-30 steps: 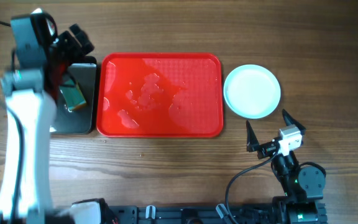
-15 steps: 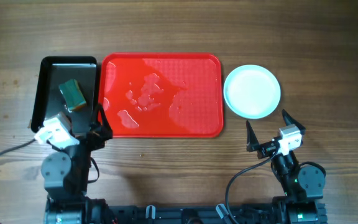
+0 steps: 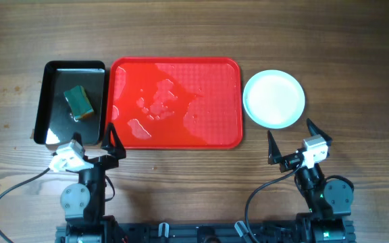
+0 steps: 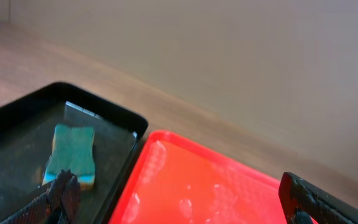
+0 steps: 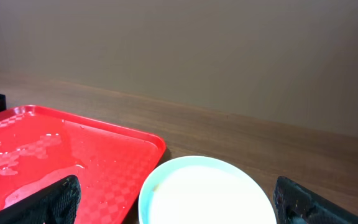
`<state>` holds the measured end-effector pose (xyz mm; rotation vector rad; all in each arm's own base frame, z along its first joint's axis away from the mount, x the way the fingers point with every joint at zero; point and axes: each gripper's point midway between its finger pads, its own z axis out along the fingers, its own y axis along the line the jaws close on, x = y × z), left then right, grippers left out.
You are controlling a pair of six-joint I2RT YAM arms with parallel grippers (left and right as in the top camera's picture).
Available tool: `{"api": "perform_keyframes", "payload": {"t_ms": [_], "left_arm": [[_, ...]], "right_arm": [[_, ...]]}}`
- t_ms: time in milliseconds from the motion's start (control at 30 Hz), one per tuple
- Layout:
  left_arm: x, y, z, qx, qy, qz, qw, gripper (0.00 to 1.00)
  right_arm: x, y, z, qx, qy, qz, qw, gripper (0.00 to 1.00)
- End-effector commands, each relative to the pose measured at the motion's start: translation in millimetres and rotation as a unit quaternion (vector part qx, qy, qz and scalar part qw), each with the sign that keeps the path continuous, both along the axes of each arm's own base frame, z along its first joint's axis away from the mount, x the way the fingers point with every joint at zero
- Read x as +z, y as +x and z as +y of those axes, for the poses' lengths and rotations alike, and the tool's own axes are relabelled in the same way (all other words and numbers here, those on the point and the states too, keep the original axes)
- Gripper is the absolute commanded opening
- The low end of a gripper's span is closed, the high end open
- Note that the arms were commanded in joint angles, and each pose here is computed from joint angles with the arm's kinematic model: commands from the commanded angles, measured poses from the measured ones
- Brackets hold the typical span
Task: Clean dirty plates on tray and stack at the side
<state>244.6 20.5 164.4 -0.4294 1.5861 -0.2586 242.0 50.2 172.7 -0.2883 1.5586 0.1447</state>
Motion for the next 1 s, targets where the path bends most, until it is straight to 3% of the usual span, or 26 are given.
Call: {"api": "perform_keyframes", "payload": {"t_ms": [0, 800, 967], "left_arm": [[-5, 0, 3, 0.006, 0.008, 0.001, 1.0, 1.0], [-5, 0, 4, 0.01, 0.008, 0.001, 1.0, 1.0], [22, 1, 1, 0.001, 0.011, -0.054, 0.998, 1.0]], "right_arm": [[1, 0, -1, -0.003, 0.007, -0.001, 1.0, 1.0], [1, 0, -1, -0.003, 0.007, -0.001, 1.0, 1.0], [1, 0, -1, -0.003, 0.007, -0.001, 1.0, 1.0]]}}
